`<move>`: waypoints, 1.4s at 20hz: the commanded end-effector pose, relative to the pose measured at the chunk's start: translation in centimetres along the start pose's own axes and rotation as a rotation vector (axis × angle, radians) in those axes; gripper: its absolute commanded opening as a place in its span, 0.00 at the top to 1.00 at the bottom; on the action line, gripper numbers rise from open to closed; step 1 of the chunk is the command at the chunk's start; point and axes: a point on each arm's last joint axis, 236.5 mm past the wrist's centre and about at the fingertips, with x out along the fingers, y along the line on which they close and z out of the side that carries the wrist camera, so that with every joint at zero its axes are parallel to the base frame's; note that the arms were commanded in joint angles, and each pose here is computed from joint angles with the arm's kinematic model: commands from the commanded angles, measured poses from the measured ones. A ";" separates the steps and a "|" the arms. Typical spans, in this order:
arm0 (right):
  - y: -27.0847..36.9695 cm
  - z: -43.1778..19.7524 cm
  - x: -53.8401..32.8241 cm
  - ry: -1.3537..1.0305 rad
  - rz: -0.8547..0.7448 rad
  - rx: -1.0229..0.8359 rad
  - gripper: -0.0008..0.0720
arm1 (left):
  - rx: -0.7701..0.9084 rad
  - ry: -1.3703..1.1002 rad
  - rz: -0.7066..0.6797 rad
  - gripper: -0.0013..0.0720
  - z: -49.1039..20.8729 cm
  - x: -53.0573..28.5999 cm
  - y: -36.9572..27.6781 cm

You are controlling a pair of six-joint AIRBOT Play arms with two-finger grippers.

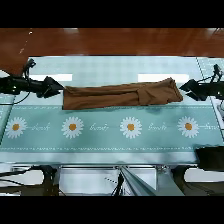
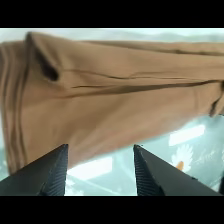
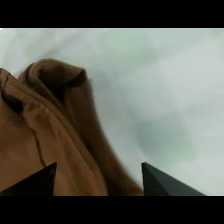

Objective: Fold the shirts.

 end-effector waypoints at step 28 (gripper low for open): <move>19.9 -13.4 -18.4 -0.036 -0.011 -0.472 0.96 | 0.311 0.186 -0.174 0.95 -15.5 20.8 -21.1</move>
